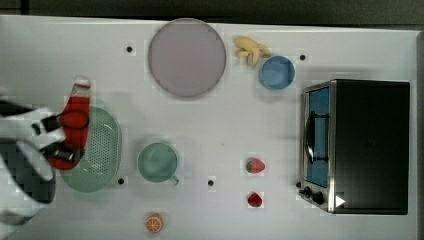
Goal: Pick ketchup from strainer and place it on the table
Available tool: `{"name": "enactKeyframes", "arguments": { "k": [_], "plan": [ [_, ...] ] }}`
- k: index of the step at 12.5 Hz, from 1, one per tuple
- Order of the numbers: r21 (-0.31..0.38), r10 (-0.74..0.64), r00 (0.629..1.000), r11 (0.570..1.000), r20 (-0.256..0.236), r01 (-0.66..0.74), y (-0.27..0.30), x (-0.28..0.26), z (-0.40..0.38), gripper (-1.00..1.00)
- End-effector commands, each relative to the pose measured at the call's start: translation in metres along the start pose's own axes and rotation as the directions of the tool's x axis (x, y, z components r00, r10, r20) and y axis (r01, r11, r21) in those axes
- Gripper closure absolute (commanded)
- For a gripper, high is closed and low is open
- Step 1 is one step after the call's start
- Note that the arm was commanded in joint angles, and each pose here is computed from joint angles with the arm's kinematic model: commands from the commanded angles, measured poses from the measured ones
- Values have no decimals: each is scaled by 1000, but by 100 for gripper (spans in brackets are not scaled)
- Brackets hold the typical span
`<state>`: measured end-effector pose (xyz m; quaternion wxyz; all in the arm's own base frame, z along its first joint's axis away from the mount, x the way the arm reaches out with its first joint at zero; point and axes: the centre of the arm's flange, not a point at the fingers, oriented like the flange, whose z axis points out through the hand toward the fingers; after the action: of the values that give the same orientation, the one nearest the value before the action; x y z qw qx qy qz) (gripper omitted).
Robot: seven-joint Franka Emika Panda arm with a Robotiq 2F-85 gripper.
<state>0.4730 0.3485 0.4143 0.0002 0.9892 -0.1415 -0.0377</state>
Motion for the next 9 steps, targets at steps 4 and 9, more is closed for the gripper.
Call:
{"name": "enactKeyframes", "arguments": {
  "k": [4,9],
  "plan": [
    [-19,124,992,992,-20,-124,150,145,-33,-19],
    [-50,67,998,997,-7,-67,266,202,-22,-19]
  ]
}}
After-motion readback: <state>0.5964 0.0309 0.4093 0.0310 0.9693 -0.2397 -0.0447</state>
